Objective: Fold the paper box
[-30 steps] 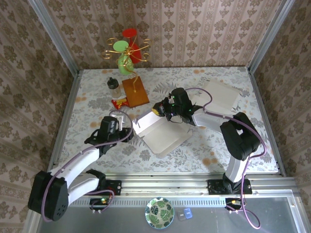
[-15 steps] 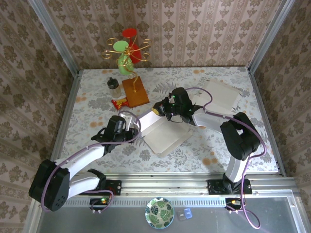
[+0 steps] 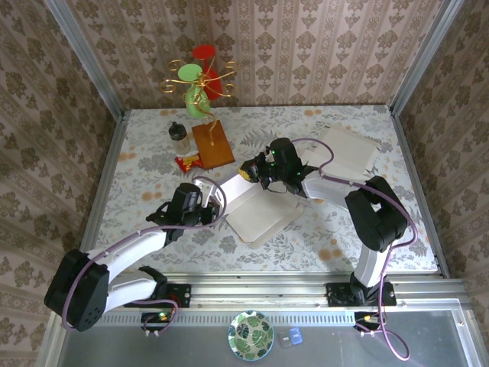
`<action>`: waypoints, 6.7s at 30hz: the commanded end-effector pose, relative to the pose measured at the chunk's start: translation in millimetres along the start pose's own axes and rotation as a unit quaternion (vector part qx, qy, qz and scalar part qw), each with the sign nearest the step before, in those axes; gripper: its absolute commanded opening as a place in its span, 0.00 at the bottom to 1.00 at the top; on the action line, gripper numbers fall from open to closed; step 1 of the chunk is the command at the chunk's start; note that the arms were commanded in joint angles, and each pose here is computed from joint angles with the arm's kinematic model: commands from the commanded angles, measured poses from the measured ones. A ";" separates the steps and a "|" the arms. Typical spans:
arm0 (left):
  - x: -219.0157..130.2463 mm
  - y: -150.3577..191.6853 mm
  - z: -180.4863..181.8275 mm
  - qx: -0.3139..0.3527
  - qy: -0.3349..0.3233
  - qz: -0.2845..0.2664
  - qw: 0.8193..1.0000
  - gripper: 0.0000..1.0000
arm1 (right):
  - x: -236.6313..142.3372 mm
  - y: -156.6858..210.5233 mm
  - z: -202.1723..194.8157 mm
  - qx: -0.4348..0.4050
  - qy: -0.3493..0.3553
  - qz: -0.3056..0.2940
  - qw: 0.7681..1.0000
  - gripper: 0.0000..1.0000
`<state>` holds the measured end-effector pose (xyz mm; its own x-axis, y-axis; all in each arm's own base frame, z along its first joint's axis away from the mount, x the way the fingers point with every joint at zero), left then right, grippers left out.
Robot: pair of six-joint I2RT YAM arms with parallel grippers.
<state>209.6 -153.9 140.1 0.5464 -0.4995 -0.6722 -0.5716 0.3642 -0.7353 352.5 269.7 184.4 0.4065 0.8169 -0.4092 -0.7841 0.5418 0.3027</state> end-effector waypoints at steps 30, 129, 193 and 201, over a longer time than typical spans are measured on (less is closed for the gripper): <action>8.3 -11.9 -0.9 0.003 0.003 -0.055 0.999 0.18 | 7.3 4.3 -21.0 0.014 0.004 0.006 1.000 0.00; 19.1 -14.9 23.5 -0.013 -0.029 -0.072 0.997 0.38 | 26.1 2.4 -40.6 -0.014 -0.033 -0.013 0.999 0.00; 37.1 -30.1 38.8 -0.032 -0.127 -0.012 0.991 0.00 | -92.1 2.3 -0.6 -0.168 -0.011 -0.117 0.979 0.66; 32.5 -28.2 53.2 0.003 -0.098 0.014 0.995 0.00 | -138.4 -38.7 -33.0 -0.299 0.114 -0.188 0.929 0.51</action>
<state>277.0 -140.6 130.9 0.6871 -0.2947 -0.6641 -0.5909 0.3051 -0.7468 319.9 144.1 228.1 0.6938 0.5573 -0.4562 -0.7059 0.6516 -0.2777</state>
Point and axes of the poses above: each hand's point on the last joint's axis, 136 mm out from that joint toward the fingers, its own x axis out along the fingers, its own z axis along the line the jaws close on, y = z × x, the point moved 8 cm from there along -x, back along the fingers, and after that the axes turned 11 degrees about x, right-handed, at the moved point
